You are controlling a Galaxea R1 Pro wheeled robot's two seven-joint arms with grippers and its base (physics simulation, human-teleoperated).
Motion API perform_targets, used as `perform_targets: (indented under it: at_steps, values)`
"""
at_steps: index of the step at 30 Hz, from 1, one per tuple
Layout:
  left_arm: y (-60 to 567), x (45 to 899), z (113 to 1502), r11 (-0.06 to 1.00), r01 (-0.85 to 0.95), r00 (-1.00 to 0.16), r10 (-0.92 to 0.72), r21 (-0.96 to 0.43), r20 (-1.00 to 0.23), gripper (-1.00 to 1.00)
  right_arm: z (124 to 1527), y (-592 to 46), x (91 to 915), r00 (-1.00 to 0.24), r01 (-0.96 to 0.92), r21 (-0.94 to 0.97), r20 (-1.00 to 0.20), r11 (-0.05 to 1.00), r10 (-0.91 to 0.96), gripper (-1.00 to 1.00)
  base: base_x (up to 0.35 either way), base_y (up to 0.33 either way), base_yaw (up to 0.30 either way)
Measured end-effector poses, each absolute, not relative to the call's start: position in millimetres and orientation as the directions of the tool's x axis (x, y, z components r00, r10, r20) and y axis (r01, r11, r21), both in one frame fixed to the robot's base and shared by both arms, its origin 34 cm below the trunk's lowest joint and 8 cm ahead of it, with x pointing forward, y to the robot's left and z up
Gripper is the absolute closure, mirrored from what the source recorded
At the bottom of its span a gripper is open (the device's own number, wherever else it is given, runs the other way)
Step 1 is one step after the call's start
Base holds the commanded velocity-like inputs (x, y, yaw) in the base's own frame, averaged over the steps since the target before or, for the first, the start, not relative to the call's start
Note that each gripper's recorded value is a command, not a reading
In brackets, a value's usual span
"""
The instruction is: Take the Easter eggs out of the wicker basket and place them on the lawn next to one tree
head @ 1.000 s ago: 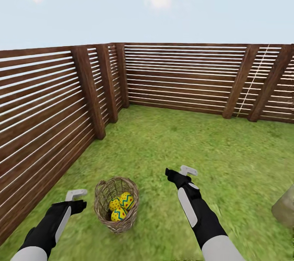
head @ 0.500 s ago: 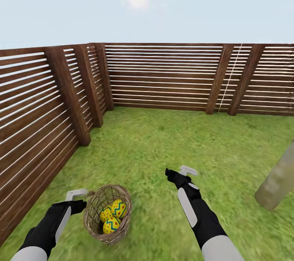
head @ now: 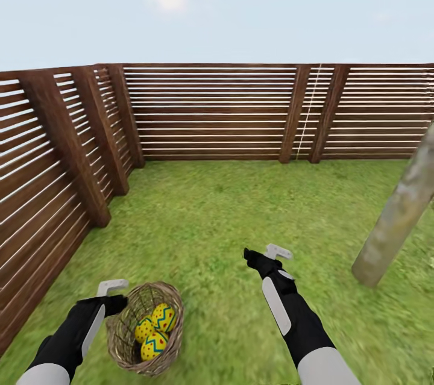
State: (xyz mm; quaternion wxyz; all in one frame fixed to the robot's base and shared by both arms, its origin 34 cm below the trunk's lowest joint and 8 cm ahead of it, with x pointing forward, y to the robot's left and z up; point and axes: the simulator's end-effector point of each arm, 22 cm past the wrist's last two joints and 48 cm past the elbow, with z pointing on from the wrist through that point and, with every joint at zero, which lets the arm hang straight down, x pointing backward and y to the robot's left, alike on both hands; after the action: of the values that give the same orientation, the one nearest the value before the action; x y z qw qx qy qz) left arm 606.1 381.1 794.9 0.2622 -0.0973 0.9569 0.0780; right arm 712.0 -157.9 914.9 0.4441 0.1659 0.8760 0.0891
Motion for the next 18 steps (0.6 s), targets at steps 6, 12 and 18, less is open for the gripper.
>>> perform_targets:
  at_steps: [6, 12, 18]
  values:
    - [381.8, 606.1, 795.0, 0.969, -0.228, -0.843, -0.146, 0.099, -0.517, -1.0, 914.9, -158.3, 712.1, -0.55, 0.212, 0.303, -0.749, 0.929, 0.37, -1.0, 0.089, 0.243, -0.28]
    - [382.8, 606.1, 795.1, 0.968, -0.228, -0.843, -0.145, 0.1, -0.517, -1.0, 914.8, -158.5, 712.2, -0.55, 0.212, 0.302, -0.749, 0.929, 0.369, -1.0, 0.015, 0.281, -0.274]
    - [383.1, 606.1, 795.2, 0.968, -0.229, -0.843, -0.145, 0.1, -0.517, -1.0, 915.2, -158.0, 712.4, -0.549, 0.211, 0.302, -0.751, 0.93, 0.368, -1.0, 0.001, 0.287, -0.213]
